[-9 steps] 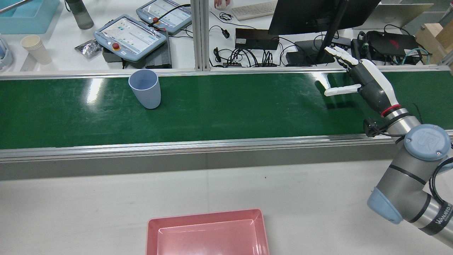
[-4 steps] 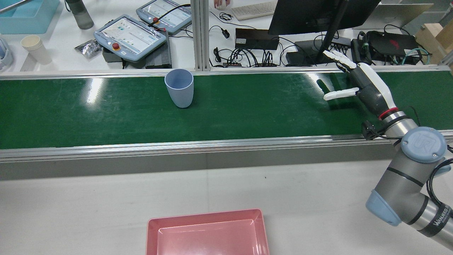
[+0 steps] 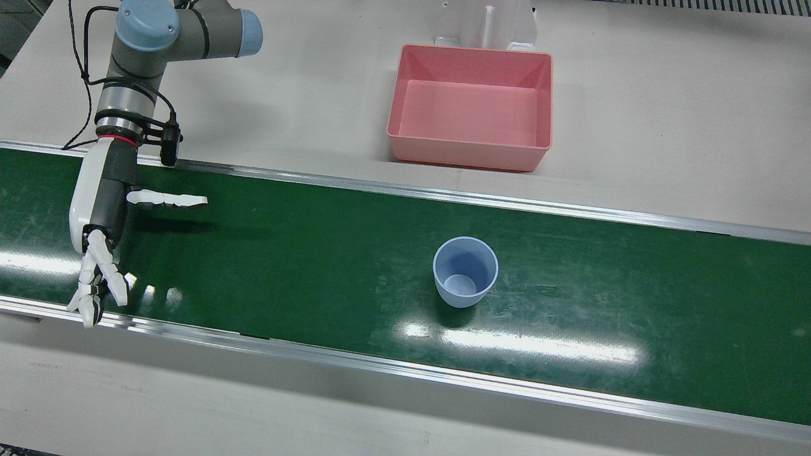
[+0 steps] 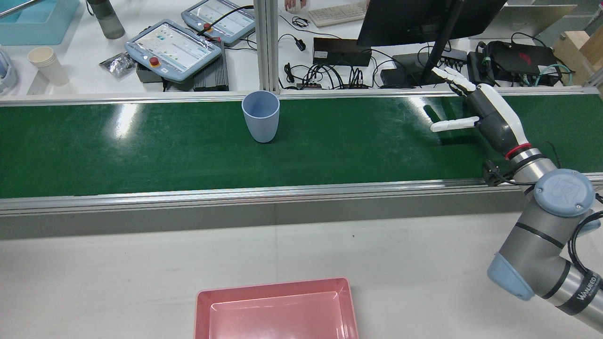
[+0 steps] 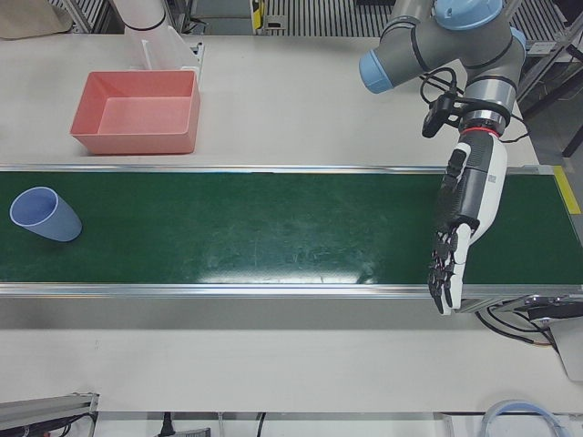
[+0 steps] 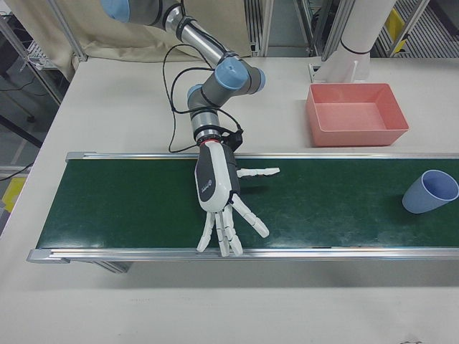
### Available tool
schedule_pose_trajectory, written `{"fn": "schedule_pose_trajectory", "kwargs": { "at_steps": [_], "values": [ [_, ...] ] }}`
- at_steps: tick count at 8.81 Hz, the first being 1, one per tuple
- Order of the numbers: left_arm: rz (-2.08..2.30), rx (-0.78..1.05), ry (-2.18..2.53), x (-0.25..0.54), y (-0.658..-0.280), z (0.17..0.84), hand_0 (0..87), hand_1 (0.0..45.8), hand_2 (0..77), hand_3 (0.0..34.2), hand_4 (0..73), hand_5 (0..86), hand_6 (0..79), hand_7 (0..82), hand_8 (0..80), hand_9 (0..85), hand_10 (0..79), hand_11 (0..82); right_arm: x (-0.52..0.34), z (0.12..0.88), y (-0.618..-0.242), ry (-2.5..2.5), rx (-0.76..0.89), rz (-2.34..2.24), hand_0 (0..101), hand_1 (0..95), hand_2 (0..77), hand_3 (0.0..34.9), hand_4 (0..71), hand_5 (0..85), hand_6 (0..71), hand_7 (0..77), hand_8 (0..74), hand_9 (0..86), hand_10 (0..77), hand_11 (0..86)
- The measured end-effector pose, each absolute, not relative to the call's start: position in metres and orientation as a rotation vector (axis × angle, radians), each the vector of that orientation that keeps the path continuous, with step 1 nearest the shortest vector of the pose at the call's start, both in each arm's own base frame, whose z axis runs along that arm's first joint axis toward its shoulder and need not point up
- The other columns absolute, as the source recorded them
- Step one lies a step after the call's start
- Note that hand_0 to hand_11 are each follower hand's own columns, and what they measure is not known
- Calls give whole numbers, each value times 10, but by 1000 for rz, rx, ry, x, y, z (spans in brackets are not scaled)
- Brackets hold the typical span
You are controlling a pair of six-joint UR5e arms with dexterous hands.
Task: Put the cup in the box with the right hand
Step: 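Keep the right hand poised as the light blue cup approaches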
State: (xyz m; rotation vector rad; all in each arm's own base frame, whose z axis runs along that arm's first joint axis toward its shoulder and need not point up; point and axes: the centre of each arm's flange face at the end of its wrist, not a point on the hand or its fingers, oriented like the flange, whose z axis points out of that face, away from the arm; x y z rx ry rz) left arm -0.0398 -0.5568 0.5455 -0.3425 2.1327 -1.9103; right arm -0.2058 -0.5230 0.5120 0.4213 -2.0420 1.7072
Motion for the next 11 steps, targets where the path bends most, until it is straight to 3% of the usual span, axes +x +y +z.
{"fn": "schedule_pose_trajectory", "kwargs": {
  "at_steps": [2, 7, 8, 11],
  "values": [
    [-1910, -343, 2133, -40, -557, 546, 0, 5, 11, 0, 11, 0, 0, 0, 0, 0, 0, 0, -207, 514, -524, -2038, 421, 1709, 462, 109, 27, 263, 0, 38, 5, 136, 54, 76, 0, 0],
    [-1910, -343, 2133, -40, -557, 546, 0, 5, 11, 0, 11, 5, 0, 0, 0, 0, 0, 0, -207, 514, -524, -2039, 420, 1710, 463, 109, 27, 259, 0, 38, 5, 136, 54, 76, 0, 0],
    [-1910, -343, 2133, -40, -557, 546, 0, 5, 11, 0, 11, 5, 0, 0, 0, 0, 0, 0, -207, 514, -524, -2039, 420, 1710, 455, 71, 11, 286, 0, 27, 5, 131, 54, 76, 0, 0],
    [-1910, -343, 2133, -40, -557, 546, 0, 5, 11, 0, 11, 0, 0, 0, 0, 0, 0, 0, -207, 513, -524, -2041, 419, 1709, 456, 93, 11, 297, 0, 22, 5, 131, 54, 76, 0, 0]
  ]
}}
